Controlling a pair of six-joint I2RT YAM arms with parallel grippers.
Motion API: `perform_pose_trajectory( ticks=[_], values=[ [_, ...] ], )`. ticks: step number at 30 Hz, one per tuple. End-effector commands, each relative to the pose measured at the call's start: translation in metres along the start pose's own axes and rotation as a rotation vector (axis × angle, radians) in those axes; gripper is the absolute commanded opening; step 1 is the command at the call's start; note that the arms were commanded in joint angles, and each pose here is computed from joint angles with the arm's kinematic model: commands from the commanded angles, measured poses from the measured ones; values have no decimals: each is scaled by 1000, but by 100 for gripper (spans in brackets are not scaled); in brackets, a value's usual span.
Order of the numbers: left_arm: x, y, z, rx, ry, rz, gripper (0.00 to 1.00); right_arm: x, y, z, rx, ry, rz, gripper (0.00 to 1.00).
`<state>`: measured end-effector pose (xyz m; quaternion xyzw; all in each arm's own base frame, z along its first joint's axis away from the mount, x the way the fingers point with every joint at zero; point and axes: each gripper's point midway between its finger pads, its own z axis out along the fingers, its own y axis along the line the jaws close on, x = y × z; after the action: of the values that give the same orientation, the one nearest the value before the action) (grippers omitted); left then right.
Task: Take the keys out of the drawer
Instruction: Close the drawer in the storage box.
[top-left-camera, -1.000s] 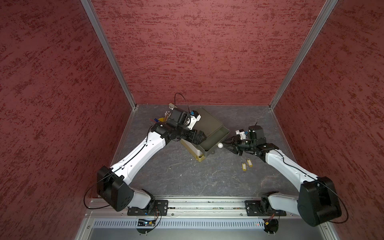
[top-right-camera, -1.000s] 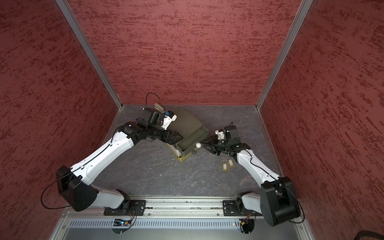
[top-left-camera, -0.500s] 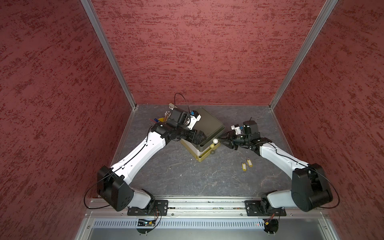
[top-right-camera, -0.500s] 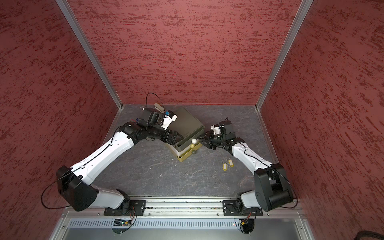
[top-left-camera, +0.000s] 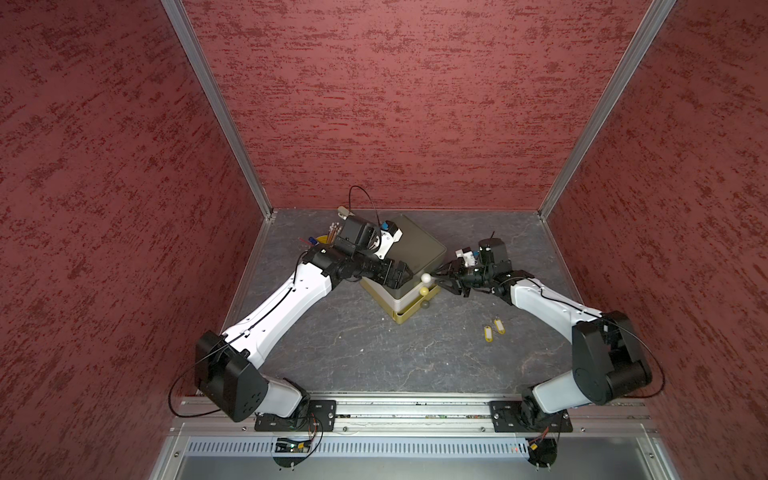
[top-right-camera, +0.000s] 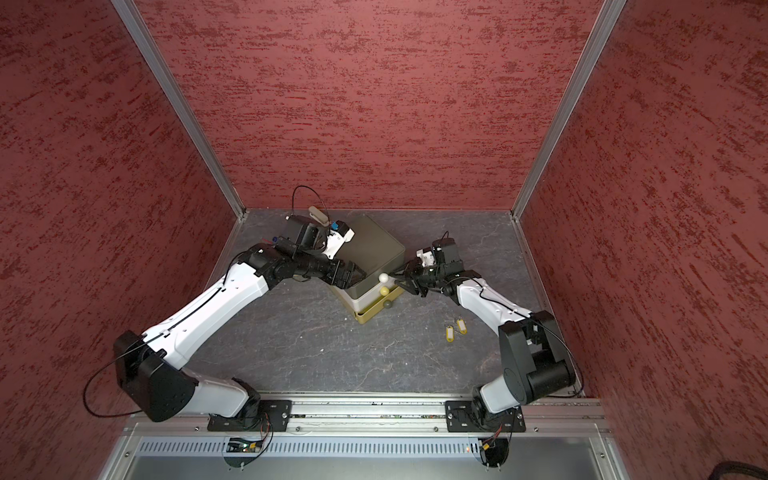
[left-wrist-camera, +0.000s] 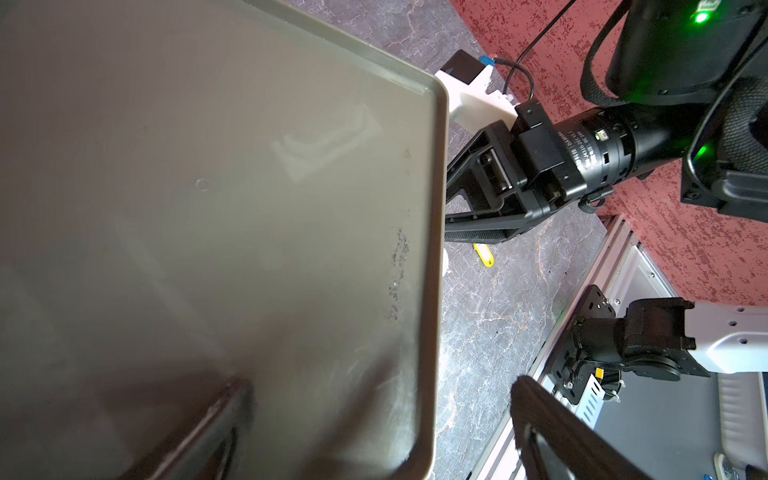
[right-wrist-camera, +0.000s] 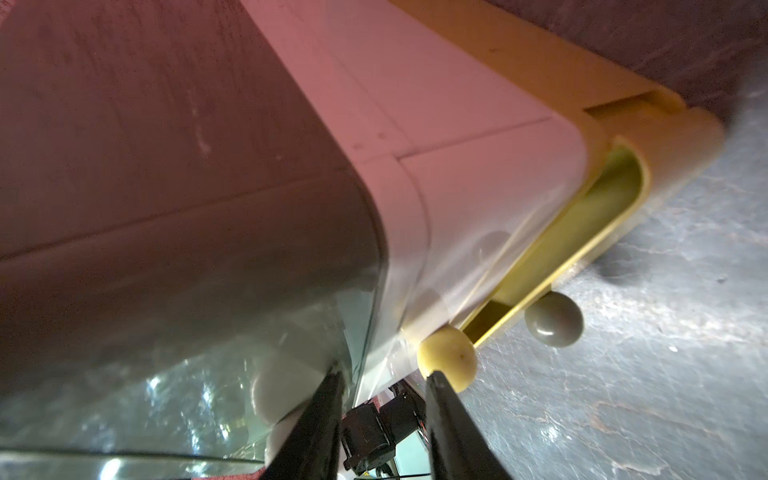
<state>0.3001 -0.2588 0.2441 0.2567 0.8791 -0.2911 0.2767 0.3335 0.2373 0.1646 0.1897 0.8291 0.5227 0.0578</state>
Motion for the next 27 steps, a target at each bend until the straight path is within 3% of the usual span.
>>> perform_pose_trajectory(
  ticks=[1, 16, 27],
  values=[
    [28, 9, 7, -14, 94, -46, 100, -9, 28, 1, -53, -38, -67, 37],
    [15, 1, 0, 10, 52, -53, 100, 23, -4, -25, -3, -49, -33, 50],
    [23, 0, -4, 8, 52, -55, 100, 32, -11, 12, -1, 1, -33, 49]
  ],
)
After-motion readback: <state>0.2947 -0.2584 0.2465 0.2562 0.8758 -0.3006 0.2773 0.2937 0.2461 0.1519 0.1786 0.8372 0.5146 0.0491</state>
